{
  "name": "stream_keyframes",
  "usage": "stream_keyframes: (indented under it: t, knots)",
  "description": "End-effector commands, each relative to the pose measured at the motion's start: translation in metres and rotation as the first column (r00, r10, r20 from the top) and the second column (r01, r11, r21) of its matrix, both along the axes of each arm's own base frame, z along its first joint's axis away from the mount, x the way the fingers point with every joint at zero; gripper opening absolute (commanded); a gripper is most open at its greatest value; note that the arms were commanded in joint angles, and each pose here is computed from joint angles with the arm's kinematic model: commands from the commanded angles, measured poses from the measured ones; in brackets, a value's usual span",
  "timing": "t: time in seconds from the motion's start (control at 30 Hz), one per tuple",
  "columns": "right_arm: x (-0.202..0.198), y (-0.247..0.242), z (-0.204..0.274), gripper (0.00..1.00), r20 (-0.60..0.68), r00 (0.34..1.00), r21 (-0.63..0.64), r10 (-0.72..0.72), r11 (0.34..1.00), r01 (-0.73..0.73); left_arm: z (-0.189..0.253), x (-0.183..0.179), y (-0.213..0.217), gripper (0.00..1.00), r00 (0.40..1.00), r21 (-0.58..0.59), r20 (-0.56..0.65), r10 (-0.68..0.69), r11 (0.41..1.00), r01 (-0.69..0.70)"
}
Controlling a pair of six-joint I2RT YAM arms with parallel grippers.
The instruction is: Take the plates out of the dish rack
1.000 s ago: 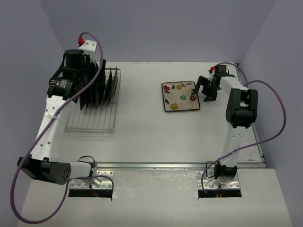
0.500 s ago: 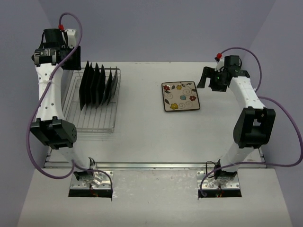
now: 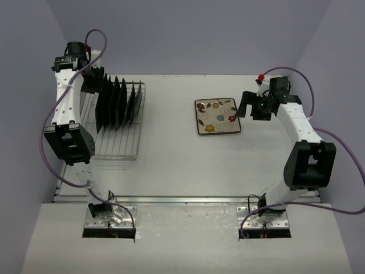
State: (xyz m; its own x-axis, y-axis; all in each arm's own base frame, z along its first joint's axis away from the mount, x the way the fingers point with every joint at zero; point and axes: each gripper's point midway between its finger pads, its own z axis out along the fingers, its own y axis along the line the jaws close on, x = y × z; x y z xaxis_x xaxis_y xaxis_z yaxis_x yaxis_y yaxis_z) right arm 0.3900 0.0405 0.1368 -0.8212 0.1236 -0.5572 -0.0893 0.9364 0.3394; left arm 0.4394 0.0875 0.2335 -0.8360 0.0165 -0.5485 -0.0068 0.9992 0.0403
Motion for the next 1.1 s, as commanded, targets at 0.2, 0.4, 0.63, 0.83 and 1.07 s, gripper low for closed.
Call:
stream_keyframes:
  t: [0.2,0.4,0.63,0.83,1.07]
  knots:
    - [0.001,0.008,0.022,0.99,0.059,0.998,0.040,0.019,0.999,-0.022,-0.022,0.016,-0.003,0.37,1.000,-0.062,-0.025,-0.005,0.998,0.004]
    - [-0.001,0.008,0.023,0.99,0.055,0.998,0.040,0.020,0.999,-0.022,-0.048,0.021,0.005,0.47,0.998,-0.030,-0.064,0.011,0.999,-0.013]
    - [-0.003,0.008,0.024,0.99,0.054,0.998,0.041,0.022,0.999,-0.025,-0.055,0.025,0.019,0.41,0.997,0.037,-0.069,0.032,0.999,-0.029]
    - [-0.004,0.010,0.025,0.99,0.053,0.998,0.048,0.023,0.999,-0.026,-0.069,0.020,0.017,0.38,0.993,0.020,-0.120,0.014,1.000,-0.012]
    - [-0.008,0.010,0.022,0.99,0.048,0.998,0.046,0.031,0.998,-0.033,-0.091,0.014,0.015,0.39,0.985,-0.106,-0.170,-0.006,0.994,-0.012]
